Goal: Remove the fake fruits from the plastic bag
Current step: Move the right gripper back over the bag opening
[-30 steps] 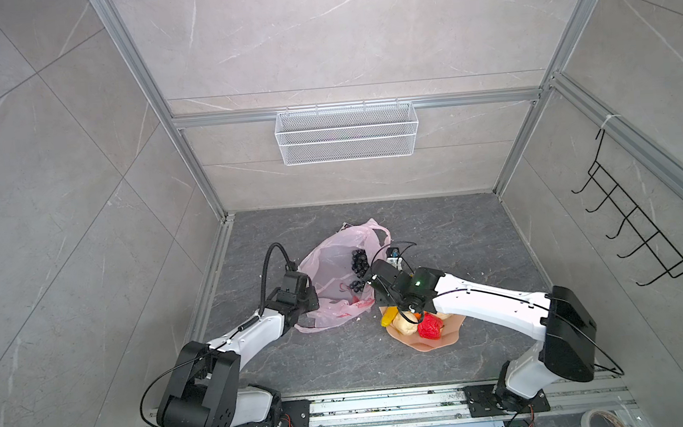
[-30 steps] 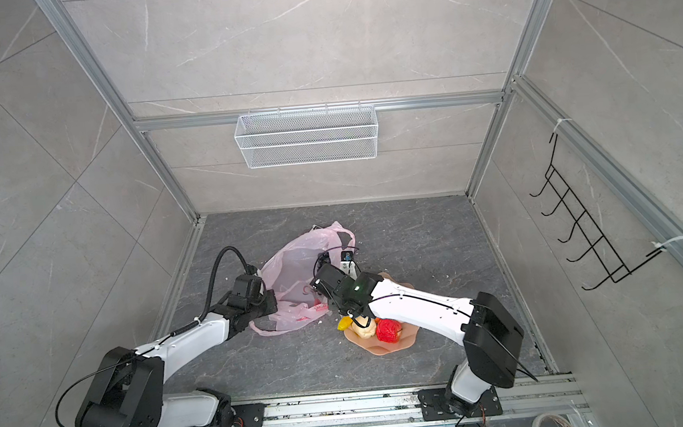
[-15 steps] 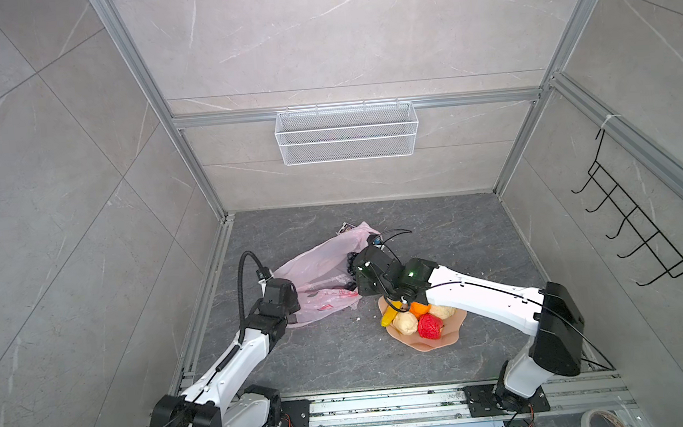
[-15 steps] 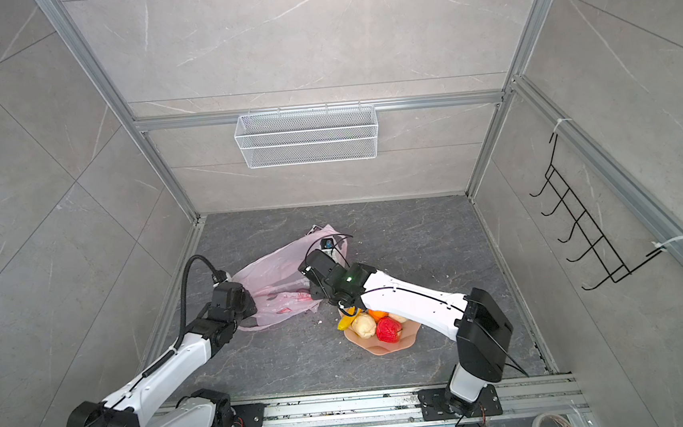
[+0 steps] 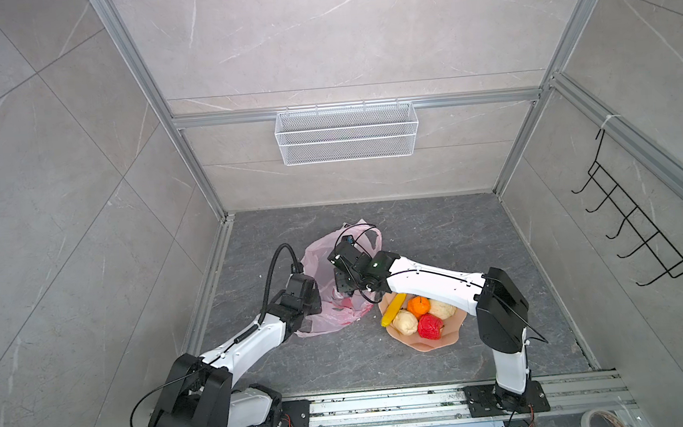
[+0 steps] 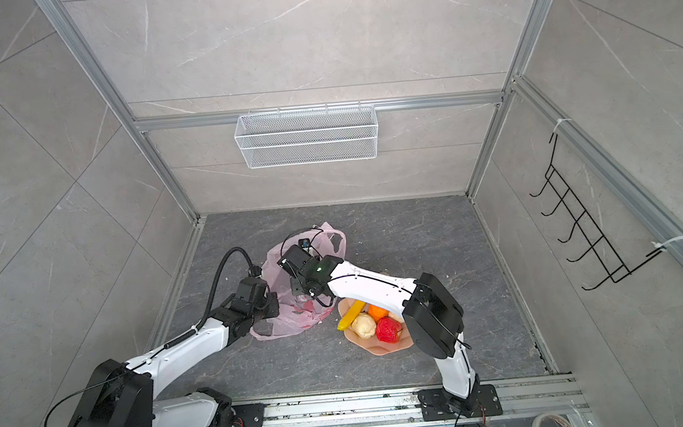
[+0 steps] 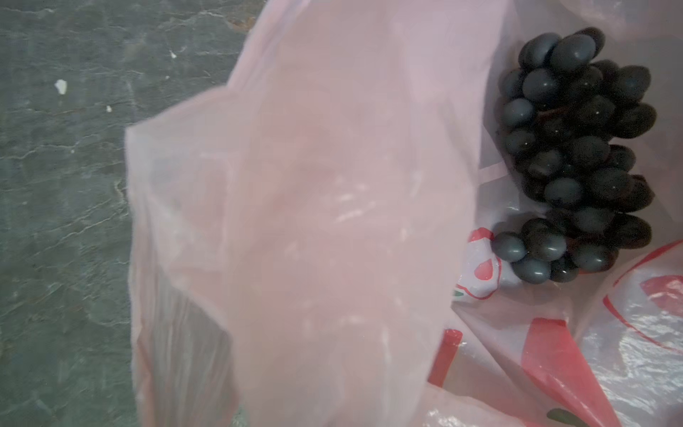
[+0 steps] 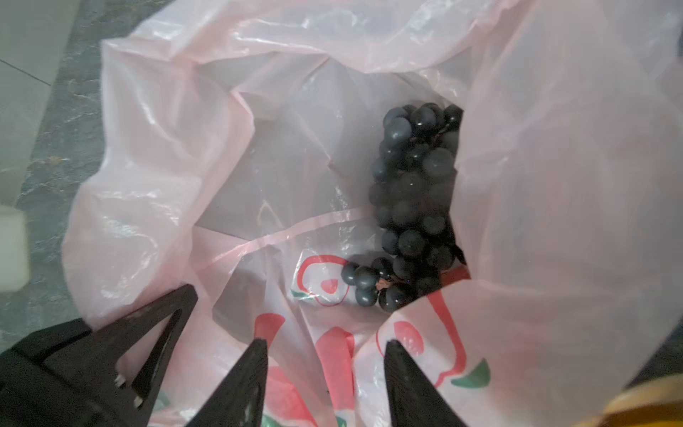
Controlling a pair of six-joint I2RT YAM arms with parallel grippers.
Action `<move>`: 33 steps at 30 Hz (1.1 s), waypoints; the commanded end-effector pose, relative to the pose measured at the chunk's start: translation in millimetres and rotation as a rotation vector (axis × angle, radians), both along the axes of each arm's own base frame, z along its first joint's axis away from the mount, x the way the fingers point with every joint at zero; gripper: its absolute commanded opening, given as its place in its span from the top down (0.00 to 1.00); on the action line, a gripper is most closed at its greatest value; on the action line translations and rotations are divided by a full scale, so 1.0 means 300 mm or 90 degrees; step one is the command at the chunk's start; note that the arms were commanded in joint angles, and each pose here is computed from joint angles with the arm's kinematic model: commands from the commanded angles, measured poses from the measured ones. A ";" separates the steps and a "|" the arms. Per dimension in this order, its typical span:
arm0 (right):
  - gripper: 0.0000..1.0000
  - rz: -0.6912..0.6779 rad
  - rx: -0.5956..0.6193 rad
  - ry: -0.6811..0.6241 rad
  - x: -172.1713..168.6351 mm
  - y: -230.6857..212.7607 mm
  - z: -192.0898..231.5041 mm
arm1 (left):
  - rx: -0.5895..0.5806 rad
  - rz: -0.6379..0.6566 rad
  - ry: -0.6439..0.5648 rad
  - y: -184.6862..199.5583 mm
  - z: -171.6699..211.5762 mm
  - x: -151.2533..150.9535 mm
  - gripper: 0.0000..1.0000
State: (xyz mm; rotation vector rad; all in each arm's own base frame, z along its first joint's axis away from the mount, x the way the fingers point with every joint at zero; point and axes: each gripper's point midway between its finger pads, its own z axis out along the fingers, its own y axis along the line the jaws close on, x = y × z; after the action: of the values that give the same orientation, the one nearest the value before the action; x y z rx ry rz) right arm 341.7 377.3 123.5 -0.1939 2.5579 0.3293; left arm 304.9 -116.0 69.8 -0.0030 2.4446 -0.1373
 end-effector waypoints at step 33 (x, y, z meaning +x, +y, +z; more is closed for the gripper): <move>0.39 0.029 -0.227 0.004 0.356 -0.046 -0.162 | 0.007 0.012 -0.036 0.003 0.049 0.040 0.94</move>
State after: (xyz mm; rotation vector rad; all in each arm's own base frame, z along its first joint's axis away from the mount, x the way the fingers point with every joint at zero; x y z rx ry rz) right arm 449.2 376.9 81.4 -0.3542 2.5902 -0.0053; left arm 307.3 -112.5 71.4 -0.0055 2.4309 -0.1083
